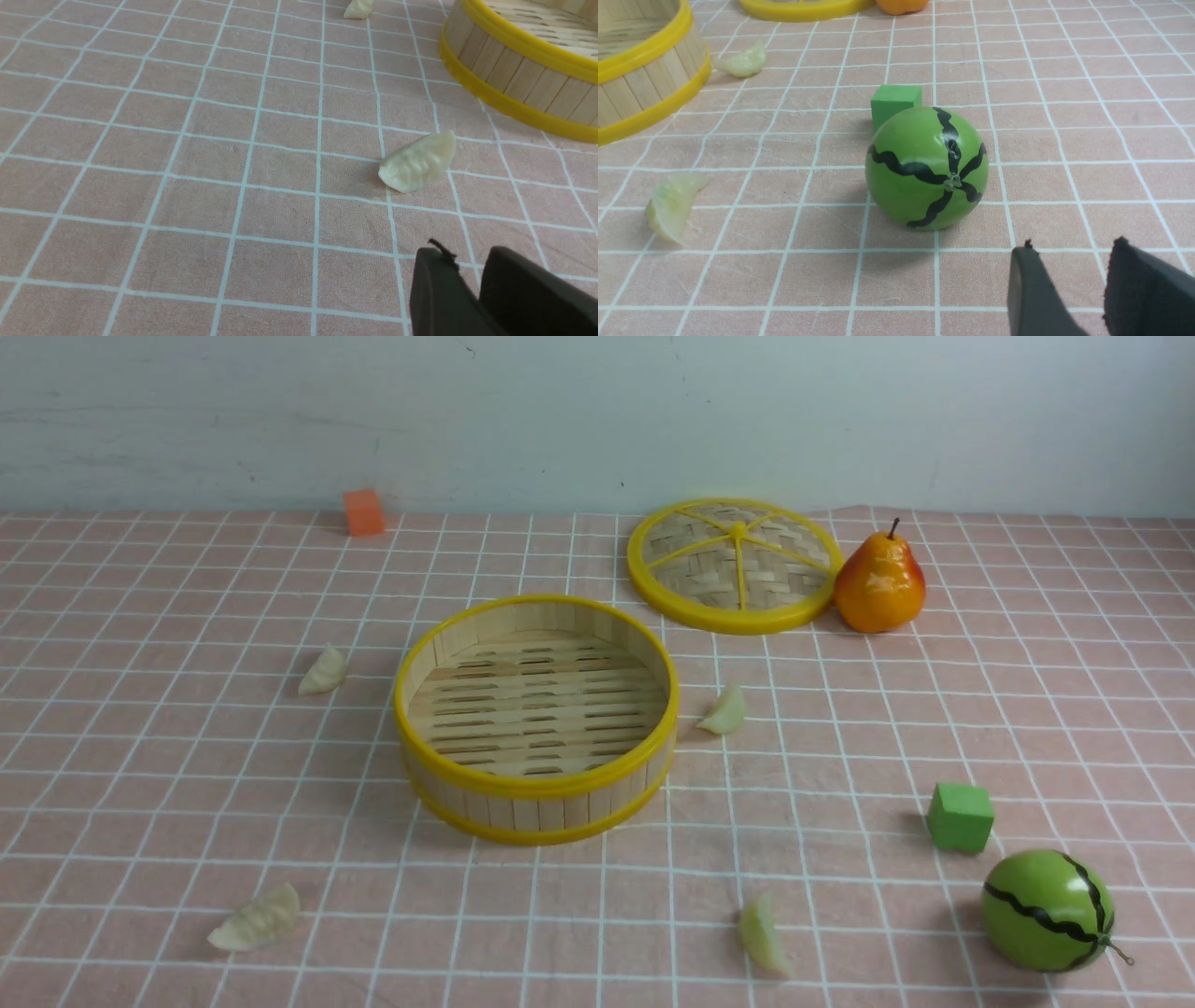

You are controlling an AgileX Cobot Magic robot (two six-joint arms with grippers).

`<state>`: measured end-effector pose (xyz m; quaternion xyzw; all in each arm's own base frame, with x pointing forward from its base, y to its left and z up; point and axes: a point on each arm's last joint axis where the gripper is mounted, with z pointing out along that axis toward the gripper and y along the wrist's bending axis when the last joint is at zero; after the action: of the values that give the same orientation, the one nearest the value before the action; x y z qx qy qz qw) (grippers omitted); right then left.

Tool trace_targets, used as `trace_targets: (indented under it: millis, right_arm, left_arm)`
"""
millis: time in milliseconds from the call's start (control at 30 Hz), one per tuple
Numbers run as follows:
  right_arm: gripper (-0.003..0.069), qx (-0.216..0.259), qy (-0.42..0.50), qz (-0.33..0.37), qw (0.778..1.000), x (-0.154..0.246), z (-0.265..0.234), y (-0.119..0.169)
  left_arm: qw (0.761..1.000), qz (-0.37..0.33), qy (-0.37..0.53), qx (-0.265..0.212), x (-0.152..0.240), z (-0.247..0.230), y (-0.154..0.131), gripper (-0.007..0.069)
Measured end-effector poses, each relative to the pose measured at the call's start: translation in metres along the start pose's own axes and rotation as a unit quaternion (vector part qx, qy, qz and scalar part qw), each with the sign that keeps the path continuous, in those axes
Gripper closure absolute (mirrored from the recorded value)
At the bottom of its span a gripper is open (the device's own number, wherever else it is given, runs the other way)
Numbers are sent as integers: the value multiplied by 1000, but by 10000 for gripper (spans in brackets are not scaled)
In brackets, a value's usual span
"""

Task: Put the dumplings into the steamer on the table with the pink tablecloth.
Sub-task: 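Reach for and grasp a dumpling on the table with the left gripper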

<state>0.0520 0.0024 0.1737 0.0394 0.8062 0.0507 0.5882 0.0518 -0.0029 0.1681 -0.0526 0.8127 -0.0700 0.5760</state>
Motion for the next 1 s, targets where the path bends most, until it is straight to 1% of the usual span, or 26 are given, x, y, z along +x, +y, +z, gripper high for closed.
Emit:
trace_targets:
  millis: [267, 467, 600, 667, 733, 833, 900, 933, 1000]
  right_arm:
    - [420, 0, 0, 0, 1000, 0, 0, 0]
    - [420, 2, -2, -6, 1000, 0, 0, 0]
    - [420, 8, -26, -28, 999, -3, 1, -2]
    - [420, 8, -60, -42, 997, -9, 1, -1]
    - [420, 7, -106, -62, 992, -17, -1, 0]
    - [420, 0, -197, -101, 975, -33, -6, 3]
    - [420, -10, -262, -135, 956, -43, -11, 8]
    - [420, -18, -300, -150, 942, -49, -15, 11]
    - [420, -33, -355, -161, 920, -56, -22, 16]
  left_arm:
    - [1000, 1, -14, 3, -3, 0, 0, 481]
    - [998, 1, -59, 11, -11, -1, -2, 481]
    - [991, 2, -135, 25, -24, -3, -5, 476]
    - [984, 2, -177, 33, -32, -6, -6, 473]
    - [979, 2, -201, 37, -36, -8, -7, 470]
    - [969, 2, -242, 45, -43, -11, -8, 467]
    - [961, -14, -272, 54, -48, -14, -9, 463]
    - [955, -29, -289, 61, -51, -16, -9, 461]
    - [947, -63, -307, 73, -54, -18, -9, 461]
